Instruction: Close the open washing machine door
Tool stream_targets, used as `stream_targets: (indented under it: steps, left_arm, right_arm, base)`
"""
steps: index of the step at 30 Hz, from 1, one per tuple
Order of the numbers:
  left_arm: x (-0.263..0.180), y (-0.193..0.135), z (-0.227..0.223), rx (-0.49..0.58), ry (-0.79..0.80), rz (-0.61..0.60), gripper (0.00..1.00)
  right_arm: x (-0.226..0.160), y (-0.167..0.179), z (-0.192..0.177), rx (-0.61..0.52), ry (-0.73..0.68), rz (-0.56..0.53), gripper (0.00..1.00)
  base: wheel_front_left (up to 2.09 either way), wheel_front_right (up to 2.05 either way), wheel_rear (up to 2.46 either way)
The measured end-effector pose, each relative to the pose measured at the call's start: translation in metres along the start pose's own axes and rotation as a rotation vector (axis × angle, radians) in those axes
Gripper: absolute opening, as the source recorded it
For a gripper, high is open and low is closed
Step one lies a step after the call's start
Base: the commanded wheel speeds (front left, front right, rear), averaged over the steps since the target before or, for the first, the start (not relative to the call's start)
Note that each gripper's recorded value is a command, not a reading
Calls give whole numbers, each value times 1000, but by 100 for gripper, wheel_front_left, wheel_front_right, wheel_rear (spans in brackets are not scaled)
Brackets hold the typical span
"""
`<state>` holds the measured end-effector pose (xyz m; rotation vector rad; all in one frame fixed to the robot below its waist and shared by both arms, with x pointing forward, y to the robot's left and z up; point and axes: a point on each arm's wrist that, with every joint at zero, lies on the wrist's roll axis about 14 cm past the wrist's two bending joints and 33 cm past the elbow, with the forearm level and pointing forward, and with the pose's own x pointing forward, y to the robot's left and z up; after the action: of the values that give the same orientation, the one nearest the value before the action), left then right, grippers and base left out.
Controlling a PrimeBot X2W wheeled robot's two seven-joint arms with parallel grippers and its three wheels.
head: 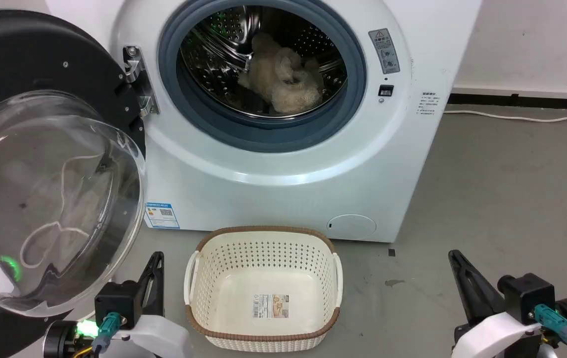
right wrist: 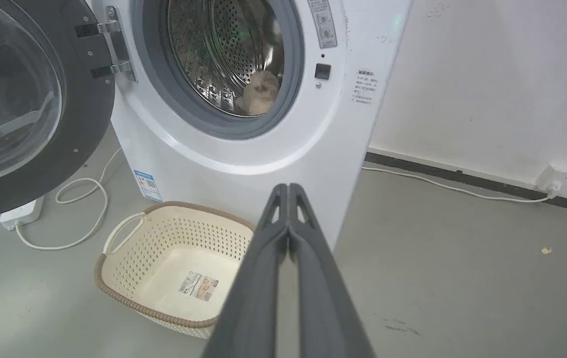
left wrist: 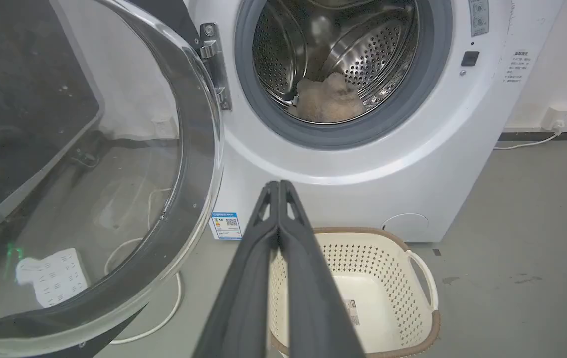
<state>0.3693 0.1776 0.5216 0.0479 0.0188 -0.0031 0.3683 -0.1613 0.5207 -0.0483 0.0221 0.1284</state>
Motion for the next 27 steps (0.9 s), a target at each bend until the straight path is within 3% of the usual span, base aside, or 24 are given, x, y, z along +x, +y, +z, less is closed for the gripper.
stream_targets:
  steps: [27]
  left_arm:
    - [0, 0, 0, 0, 0, 0, 0]
  right_arm:
    - [0, 0, 0, 0, 0, 0, 0]
  base:
    - [0, 0, 0]
